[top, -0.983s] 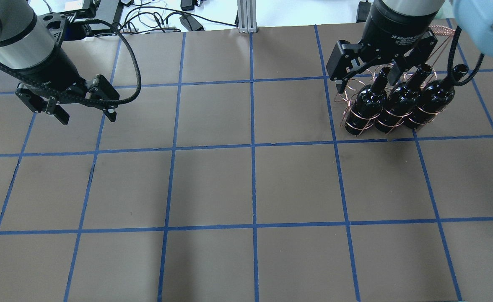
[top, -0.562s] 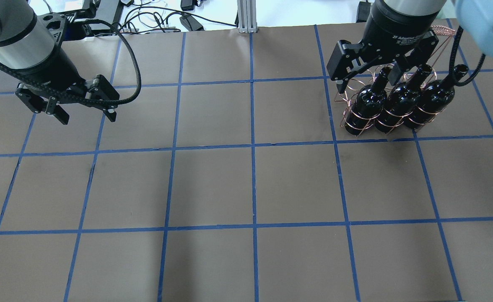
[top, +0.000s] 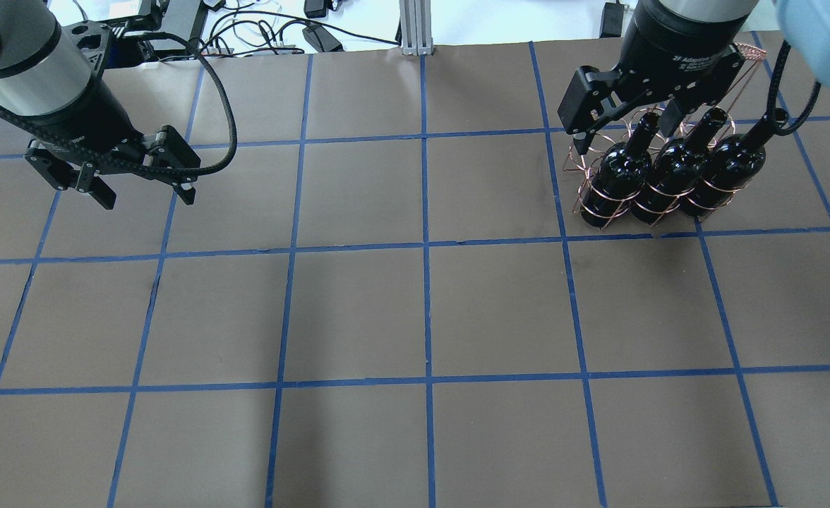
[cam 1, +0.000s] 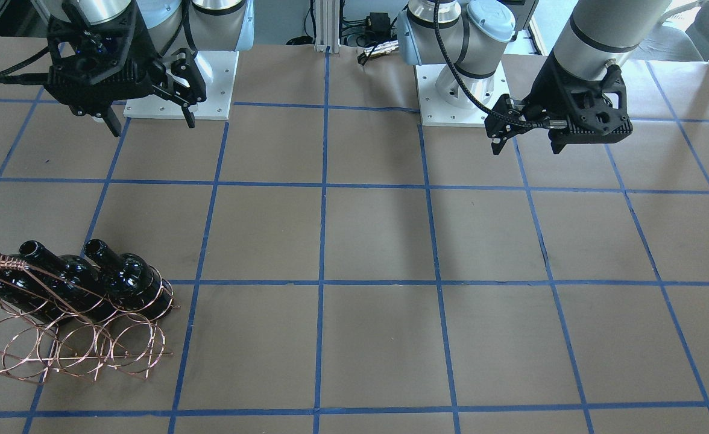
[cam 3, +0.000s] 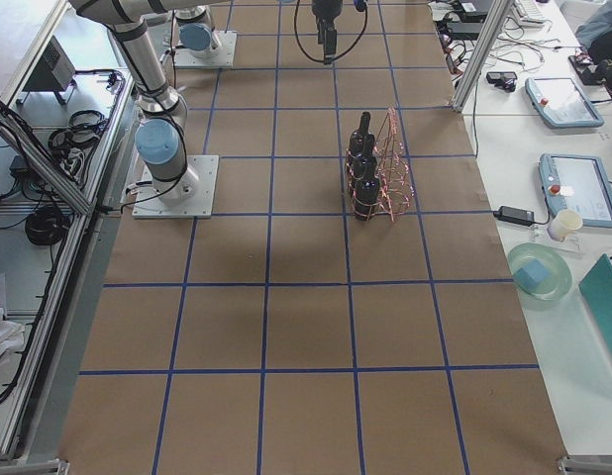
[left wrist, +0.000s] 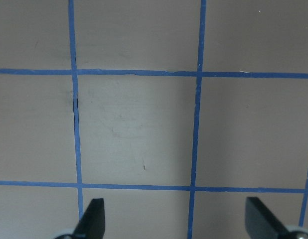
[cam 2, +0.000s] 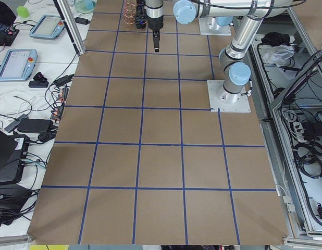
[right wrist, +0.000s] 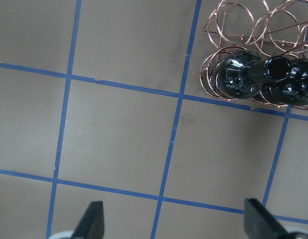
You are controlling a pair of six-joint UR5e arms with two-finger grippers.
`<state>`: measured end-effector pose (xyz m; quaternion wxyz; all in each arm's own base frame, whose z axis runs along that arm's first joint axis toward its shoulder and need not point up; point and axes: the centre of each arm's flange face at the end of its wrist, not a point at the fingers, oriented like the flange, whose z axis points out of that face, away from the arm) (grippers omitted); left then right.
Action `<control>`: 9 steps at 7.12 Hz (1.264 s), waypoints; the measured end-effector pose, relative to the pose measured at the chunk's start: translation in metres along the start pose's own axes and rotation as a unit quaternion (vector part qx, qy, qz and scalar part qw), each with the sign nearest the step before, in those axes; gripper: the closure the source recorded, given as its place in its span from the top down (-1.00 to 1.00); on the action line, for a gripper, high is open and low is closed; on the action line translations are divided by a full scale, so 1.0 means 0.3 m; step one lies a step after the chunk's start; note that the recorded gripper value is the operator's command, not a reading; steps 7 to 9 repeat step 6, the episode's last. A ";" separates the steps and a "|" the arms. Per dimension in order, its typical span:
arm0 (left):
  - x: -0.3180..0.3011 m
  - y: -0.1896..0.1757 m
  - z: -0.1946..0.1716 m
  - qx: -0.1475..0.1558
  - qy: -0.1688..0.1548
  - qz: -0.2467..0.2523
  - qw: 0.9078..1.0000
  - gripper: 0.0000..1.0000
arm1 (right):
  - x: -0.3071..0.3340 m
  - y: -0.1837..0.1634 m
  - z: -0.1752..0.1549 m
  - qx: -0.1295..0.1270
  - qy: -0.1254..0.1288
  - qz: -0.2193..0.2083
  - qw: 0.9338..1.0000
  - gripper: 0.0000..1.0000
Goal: Place wine into wine basket
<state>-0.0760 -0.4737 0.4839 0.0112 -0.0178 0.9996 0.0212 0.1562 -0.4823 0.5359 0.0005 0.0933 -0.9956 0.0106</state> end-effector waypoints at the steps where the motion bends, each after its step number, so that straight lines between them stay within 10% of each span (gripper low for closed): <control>1: -0.001 0.000 0.000 0.000 0.000 0.000 1.000 1.00 | 0.008 0.002 -0.005 0.002 0.000 0.003 1.000 0.99; 9: -0.007 -0.001 -0.001 0.000 0.000 0.000 1.000 1.00 | 0.009 0.019 -0.005 0.003 0.001 0.008 1.000 0.99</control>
